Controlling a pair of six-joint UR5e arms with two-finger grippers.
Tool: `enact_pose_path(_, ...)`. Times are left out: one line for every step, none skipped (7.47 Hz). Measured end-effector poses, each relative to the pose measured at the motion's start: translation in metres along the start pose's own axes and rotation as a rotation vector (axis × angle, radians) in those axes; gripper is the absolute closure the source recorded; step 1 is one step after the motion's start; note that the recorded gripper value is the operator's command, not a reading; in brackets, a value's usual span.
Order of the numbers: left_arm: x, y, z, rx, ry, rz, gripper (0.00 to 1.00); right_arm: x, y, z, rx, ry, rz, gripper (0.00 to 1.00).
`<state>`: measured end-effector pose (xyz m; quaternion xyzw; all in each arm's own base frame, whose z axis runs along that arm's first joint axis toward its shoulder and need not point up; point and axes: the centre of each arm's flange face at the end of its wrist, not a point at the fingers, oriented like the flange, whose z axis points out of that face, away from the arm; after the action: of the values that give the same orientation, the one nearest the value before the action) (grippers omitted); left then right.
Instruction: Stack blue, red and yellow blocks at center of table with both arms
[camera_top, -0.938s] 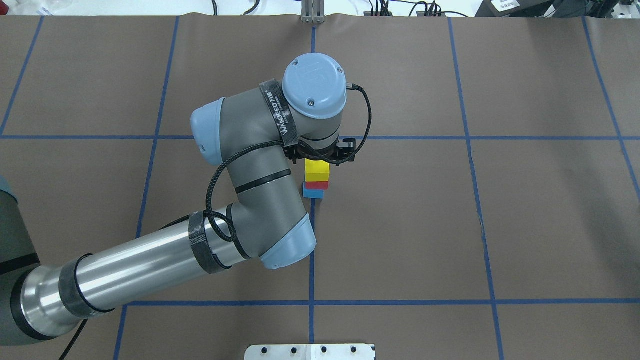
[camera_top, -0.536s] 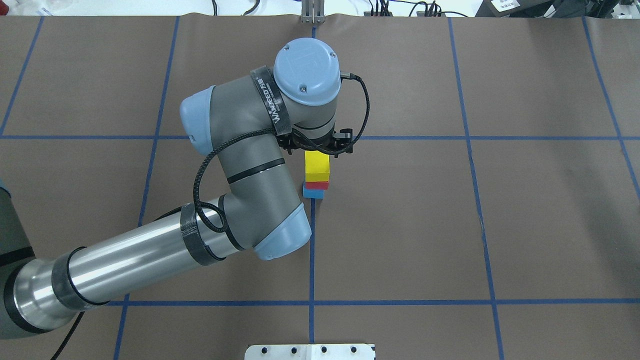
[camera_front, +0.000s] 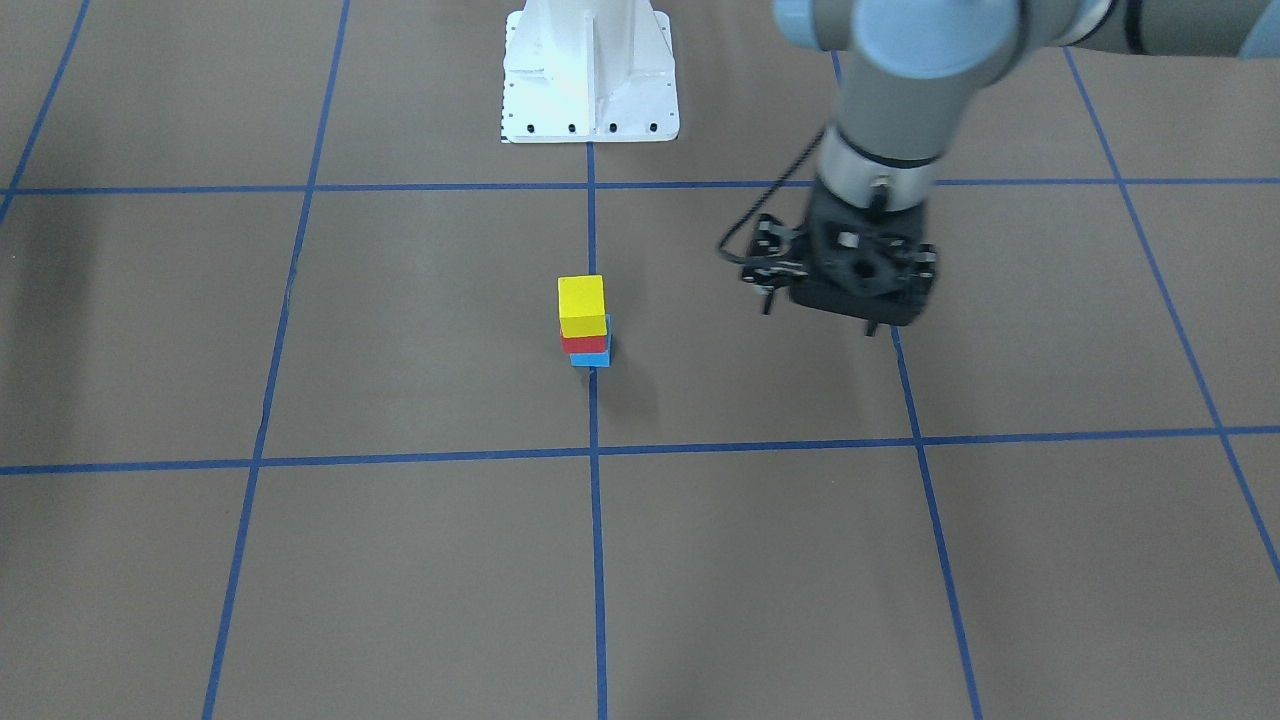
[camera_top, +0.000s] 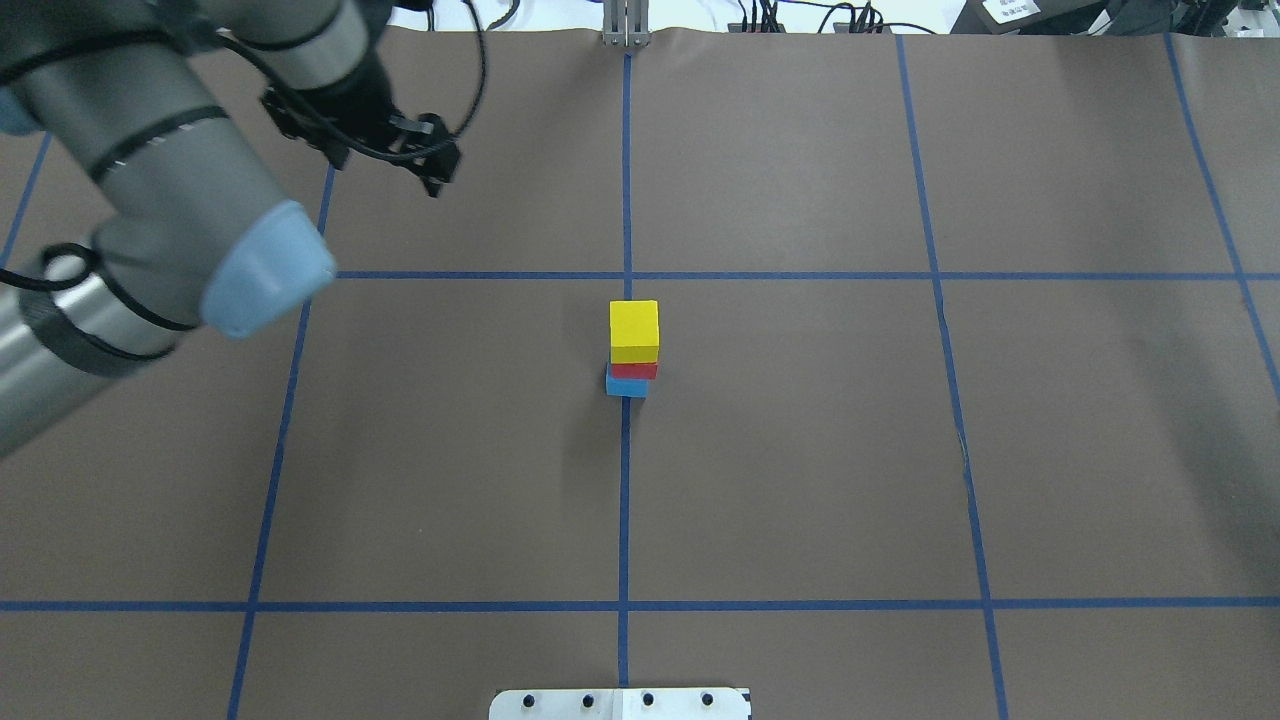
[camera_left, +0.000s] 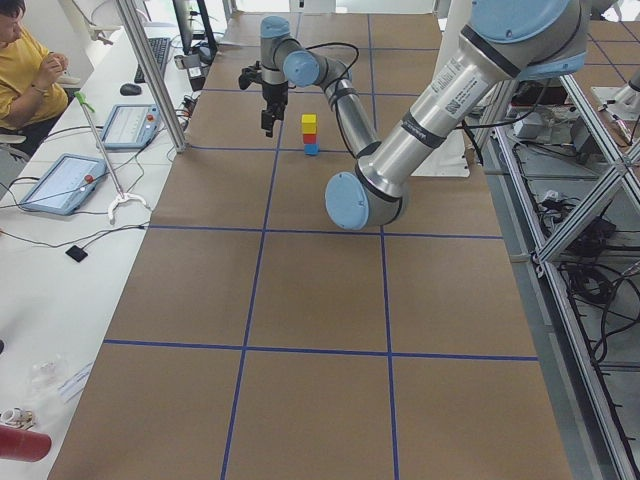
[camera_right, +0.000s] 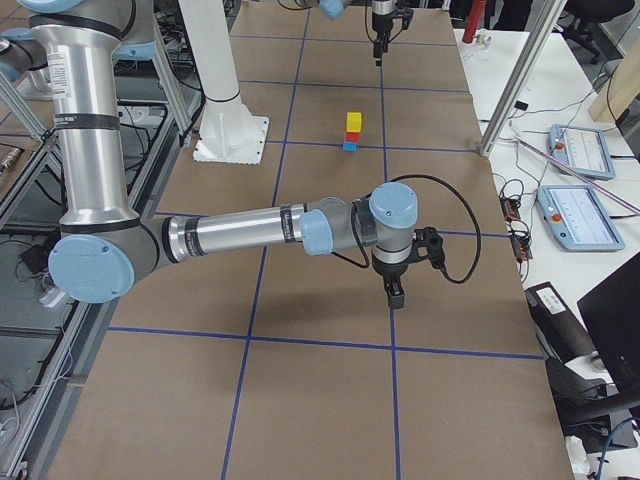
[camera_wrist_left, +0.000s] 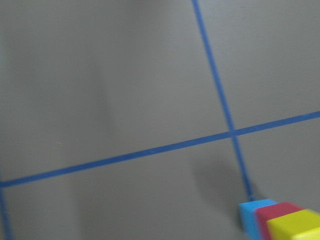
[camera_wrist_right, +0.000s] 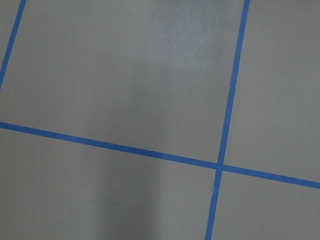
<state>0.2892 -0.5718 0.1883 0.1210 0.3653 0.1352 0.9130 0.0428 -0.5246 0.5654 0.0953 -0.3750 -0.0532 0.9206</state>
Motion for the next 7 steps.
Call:
enact_pose_path(-0.104, 0.013, -0.015, -0.012, -0.014, 0.062, 0.0, 0.008, 0.009, 0.002, -0.007, 0.004, 0.01, 0.0)
enact_pose_path(-0.203, 0.035, -0.027, -0.026, -0.029, 0.099, 0.0, 0.018, 0.021, 0.006, -0.017, 0.008, 0.024, 0.0)
enact_pose_path(-0.293, 0.065, -0.032, -0.048, -0.039, 0.119, 0.0, 0.028, 0.034, 0.008, -0.025, 0.011, 0.034, 0.0)
enact_pose_path(-0.367, 0.109, -0.02, -0.079, -0.037, 0.114, 0.0, 0.036, 0.044, 0.011, -0.032, 0.014, 0.031, 0.0)
enact_pose_path(-0.411, 0.153, 0.0, -0.107, -0.031, 0.083, 0.0, 0.042, 0.052, 0.013, -0.039, 0.016, 0.025, 0.0)
enact_pose_path(-0.438, 0.192, 0.022, -0.132, -0.028, 0.04, 0.0, 0.047, 0.059, 0.015, -0.047, 0.027, 0.025, 0.0)
enact_pose_path(-0.457, 0.23, 0.038, -0.14, -0.031, -0.011, 0.0, 0.051, 0.063, 0.017, -0.054, 0.048, 0.025, 0.0)
